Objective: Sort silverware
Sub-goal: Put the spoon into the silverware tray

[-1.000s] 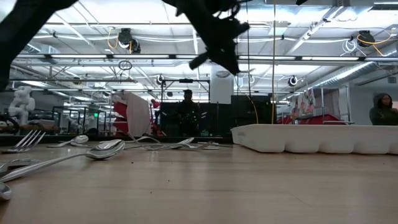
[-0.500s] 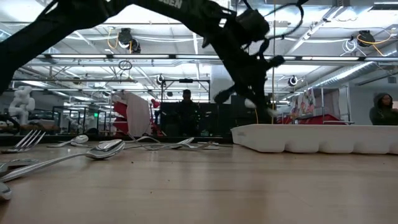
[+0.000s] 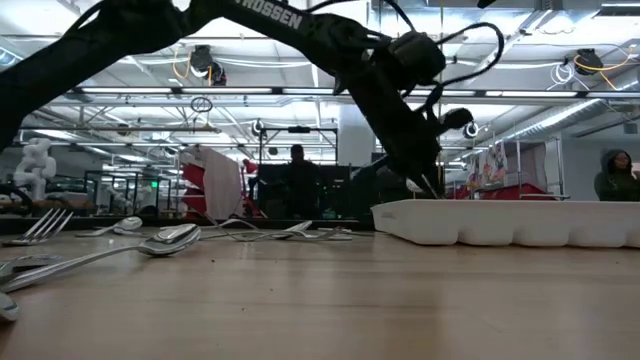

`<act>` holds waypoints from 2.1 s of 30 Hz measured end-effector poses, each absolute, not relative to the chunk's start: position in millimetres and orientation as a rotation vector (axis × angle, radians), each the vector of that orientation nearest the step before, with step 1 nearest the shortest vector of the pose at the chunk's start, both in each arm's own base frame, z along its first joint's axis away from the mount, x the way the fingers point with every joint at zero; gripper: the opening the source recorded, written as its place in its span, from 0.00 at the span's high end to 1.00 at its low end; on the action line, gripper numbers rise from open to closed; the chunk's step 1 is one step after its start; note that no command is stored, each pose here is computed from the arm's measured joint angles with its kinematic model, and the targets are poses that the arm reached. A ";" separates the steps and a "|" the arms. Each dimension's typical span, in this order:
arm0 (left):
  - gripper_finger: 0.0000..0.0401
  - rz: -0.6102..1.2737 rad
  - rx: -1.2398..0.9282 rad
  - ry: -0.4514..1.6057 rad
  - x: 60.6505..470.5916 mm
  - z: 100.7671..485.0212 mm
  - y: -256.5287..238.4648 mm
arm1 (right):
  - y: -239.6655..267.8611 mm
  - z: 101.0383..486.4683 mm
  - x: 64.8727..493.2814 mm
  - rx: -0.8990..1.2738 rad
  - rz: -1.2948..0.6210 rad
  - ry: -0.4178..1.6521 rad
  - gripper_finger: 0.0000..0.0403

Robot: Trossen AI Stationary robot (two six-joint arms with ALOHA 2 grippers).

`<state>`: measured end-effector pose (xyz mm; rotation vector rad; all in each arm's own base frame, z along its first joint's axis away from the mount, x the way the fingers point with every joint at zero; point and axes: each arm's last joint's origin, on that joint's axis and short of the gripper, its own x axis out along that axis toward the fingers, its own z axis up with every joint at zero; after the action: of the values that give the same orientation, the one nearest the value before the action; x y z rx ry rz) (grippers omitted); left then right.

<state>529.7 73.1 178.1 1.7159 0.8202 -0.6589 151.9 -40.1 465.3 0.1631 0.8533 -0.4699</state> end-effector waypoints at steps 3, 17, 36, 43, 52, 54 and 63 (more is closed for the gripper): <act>0.97 -0.679 1.724 0.799 532.9 171.6 63.1 | -40.1 465.3 151.9 0.163 -0.470 0.853 0.46; 0.97 -0.734 1.663 0.742 537.5 155.9 43.5 | -39.3 465.1 152.1 0.174 -0.445 0.856 0.46; 0.75 -0.673 1.508 0.698 540.3 158.6 39.8 | -38.9 463.8 150.5 0.120 -0.417 0.890 0.37; 0.71 -0.526 1.485 0.782 541.7 165.0 41.0 | -39.0 463.8 150.5 0.119 -0.418 0.890 0.30; 0.71 -0.136 1.246 0.761 522.9 256.1 40.8 | -39.3 463.9 150.4 0.093 -0.419 0.894 0.29; 0.71 -0.020 1.110 0.803 508.6 280.4 41.0 | -39.6 463.9 150.3 0.088 -0.430 0.894 0.29; 0.71 0.049 0.200 1.098 399.6 355.0 59.9 | -40.0 463.8 150.1 0.087 -0.450 0.894 0.29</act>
<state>399.6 59.9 355.0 0.1996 1.0976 0.0487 150.1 -40.0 463.8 0.0870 0.8937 -0.4503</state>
